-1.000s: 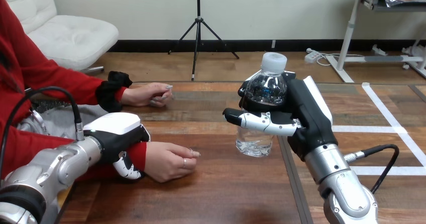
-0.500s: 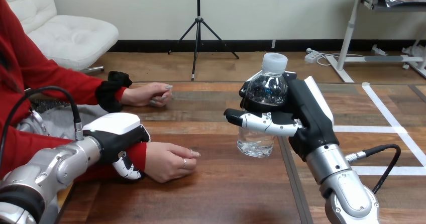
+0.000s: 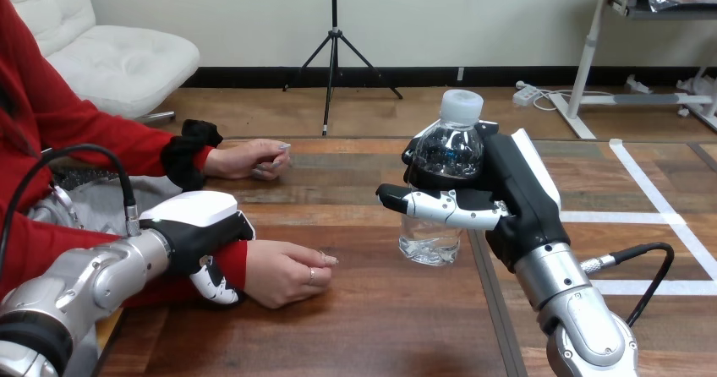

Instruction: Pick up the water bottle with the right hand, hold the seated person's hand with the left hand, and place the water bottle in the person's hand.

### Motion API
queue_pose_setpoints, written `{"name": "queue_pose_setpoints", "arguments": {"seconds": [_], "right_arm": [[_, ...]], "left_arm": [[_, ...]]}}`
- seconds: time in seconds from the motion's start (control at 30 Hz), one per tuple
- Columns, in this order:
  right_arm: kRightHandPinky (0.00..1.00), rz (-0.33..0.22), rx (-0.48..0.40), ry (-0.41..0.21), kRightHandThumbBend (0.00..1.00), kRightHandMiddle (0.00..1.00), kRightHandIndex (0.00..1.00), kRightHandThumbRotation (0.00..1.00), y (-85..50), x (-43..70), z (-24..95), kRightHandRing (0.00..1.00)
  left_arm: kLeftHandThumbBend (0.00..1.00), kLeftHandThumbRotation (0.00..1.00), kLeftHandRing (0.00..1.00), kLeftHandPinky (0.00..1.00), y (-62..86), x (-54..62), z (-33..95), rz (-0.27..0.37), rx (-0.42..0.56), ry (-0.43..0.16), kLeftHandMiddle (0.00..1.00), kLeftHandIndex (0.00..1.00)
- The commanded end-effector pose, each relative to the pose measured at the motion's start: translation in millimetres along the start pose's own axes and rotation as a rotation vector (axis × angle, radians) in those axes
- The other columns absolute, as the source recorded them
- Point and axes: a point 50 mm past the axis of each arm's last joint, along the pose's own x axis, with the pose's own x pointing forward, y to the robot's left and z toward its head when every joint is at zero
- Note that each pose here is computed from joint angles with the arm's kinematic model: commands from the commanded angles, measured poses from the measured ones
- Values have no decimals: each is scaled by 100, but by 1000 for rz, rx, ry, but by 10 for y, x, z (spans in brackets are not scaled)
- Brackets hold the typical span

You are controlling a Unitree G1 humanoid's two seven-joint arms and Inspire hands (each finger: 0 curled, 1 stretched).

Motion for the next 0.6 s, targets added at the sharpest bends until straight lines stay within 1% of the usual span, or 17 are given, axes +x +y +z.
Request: {"name": "queue_pose_setpoints", "arguments": {"seconds": [0.0, 0.2, 0.3, 0.37, 0.5, 0.57], "right_arm": [[27, -12, -4, -97, 87, 38, 39, 0, -17, 130, 176, 32], [27, -14, -8, -89, 87, 38, 39, 0, -15, 141, 162, 32], [27, -16, -7, -82, 87, 38, 39, 0, -10, 148, 148, 32], [27, -17, -9, -75, 87, 38, 39, 0, -9, 150, 142, 32], [27, -24, 1, -69, 87, 38, 39, 0, 1, 159, 130, 32], [27, -26, -12, -66, 87, 38, 39, 0, 1, 162, 125, 32]], "left_arm": [[89, 0, 43, 37, -54, 46, 137, 7, -17, -64, 48, 46], [88, 0, 41, 36, -12, 37, 173, 26, -26, -90, 46, 46], [88, 0, 41, 36, 8, 34, 186, 20, -37, -99, 46, 46], [88, 0, 41, 36, 16, 30, 197, 31, -47, -110, 46, 46], [87, 0, 41, 35, 35, 30, 207, 25, -48, -106, 45, 46], [87, 0, 40, 35, 37, 26, 215, 32, -46, -116, 45, 46]]}}
